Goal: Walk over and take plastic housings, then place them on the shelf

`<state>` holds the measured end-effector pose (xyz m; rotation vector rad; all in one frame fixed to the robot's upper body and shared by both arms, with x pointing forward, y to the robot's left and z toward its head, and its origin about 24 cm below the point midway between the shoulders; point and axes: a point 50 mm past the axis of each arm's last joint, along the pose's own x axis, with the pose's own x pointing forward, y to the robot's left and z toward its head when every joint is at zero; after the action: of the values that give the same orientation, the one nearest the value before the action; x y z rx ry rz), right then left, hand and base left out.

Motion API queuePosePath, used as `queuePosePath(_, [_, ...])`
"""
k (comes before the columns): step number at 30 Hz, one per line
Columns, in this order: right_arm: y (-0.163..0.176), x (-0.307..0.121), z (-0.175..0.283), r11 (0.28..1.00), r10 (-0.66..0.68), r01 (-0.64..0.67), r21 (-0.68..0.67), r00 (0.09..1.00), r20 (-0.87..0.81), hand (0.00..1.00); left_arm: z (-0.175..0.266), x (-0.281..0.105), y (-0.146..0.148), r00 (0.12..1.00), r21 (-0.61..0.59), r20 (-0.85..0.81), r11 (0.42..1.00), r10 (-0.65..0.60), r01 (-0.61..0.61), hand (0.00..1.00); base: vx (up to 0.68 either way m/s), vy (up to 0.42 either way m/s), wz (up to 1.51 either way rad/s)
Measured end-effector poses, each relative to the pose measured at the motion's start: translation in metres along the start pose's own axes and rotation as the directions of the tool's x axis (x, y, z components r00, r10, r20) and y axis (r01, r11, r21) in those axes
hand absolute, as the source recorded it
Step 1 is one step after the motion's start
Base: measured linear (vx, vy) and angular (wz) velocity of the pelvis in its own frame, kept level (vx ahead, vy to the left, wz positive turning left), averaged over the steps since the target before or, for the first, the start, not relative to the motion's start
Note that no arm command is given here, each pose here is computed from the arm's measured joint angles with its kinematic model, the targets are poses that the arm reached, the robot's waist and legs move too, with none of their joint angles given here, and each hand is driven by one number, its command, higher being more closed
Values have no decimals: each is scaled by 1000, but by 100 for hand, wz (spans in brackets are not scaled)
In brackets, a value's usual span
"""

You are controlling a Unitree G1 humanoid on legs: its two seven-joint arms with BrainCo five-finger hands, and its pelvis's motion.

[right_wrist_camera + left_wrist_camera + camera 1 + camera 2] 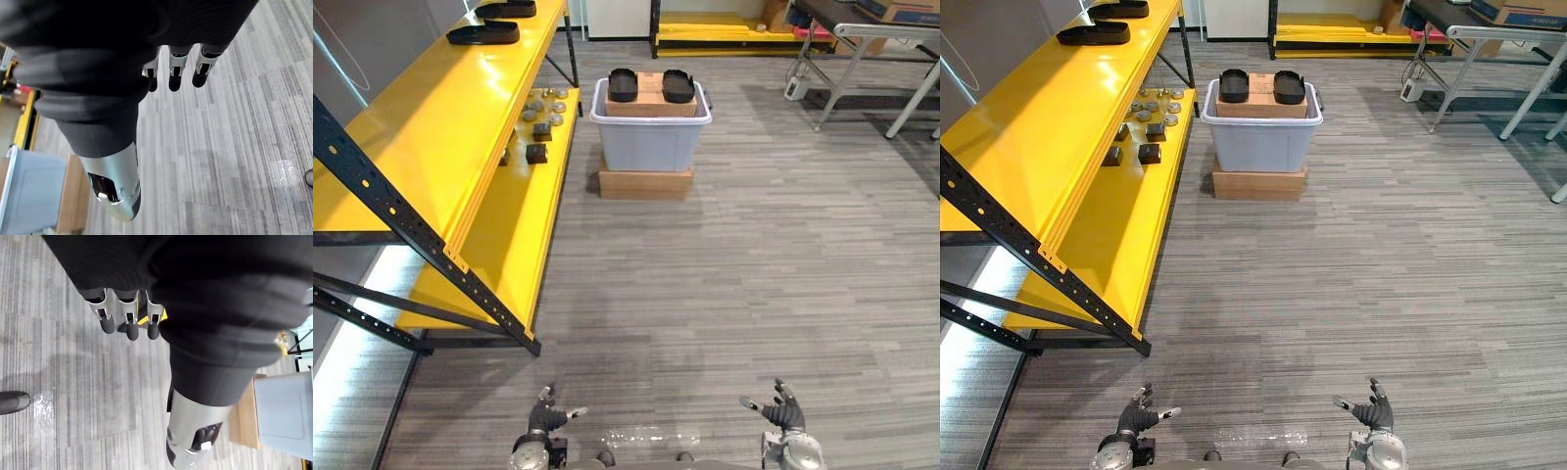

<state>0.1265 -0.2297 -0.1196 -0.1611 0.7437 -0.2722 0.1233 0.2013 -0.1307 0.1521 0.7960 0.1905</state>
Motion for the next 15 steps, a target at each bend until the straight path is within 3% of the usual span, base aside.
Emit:
queuePosePath(8, [-14,-2,-4,997,-21,21,-74,1000,-7,0,-8,-4,11,999,-1,-22,999,40,-40,0,-97,-18,8])
queuePosePath(15, [-19,-3,-7,998,-59,58,-39,998,-17,0,-14,-7,19,995,-19,-38,996,88,-89,0,-17,-11,1])
